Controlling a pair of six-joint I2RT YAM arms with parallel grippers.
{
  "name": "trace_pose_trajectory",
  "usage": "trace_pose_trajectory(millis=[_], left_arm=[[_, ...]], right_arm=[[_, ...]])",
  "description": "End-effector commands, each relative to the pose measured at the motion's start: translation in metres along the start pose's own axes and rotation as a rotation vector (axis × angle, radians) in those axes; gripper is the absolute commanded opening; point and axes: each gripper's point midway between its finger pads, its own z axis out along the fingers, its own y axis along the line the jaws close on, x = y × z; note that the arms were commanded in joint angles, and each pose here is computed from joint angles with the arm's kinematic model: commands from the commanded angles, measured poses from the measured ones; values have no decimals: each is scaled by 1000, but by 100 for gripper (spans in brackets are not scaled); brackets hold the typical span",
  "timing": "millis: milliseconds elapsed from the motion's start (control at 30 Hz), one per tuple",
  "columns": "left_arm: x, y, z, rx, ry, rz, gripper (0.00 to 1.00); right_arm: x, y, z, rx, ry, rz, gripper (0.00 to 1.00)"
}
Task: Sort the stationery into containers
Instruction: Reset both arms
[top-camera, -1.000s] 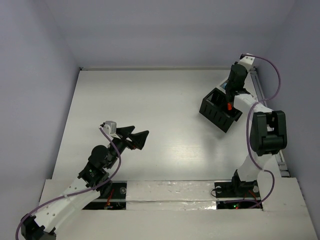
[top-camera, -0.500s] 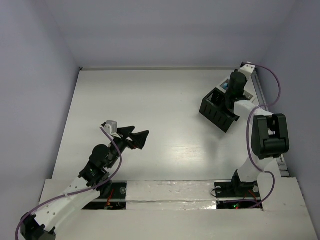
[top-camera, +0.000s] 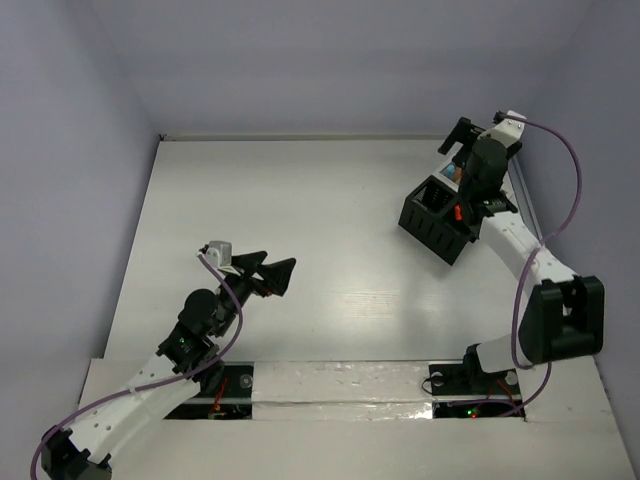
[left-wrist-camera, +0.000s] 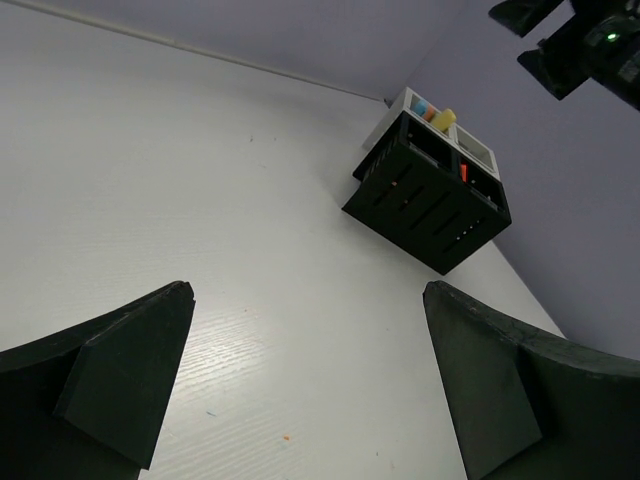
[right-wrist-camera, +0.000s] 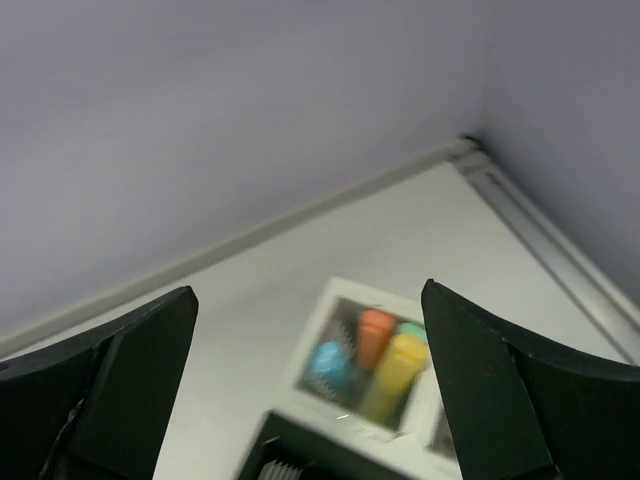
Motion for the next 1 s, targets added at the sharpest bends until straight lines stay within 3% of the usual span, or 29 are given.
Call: trace_pose_trajectory(millis=[0,67,100,200,300,400,600,767,867,967], left_arm=[[-19,-9,2,19,-68,-42,99],[-26,-12,2,18,-83,-58,99],[-28,-13,2,17,-85,-65,99],[-38,-16,2,3,-96,-86,99],[-53,-26,-1,21,-114,-106,99],[-73,-37,-6,42,-136,-130,99],[-133,-59,-32,72,-248,-137,99],[-171,-64,-56,51,-320,-92,99],[-190,-66,-66,24,-338,-52,99],[-185,-63,-63,11,-315,-28,99]], right_arm=[[-45,68,-50,-267,-10,145,99],[-57,93,-87,-401,-10,228,92],[-57,112,-106,-519,7,252,100],[-30,147,-168,-781,151,332,100],[-10,161,-217,-1005,271,396,100],[-3,156,-249,-1106,337,444,100],[-56,126,-285,-1115,220,420,100],[-114,81,-311,-1030,11,393,100],[-110,63,-302,-926,-5,378,100],[-86,60,-291,-874,54,364,100]])
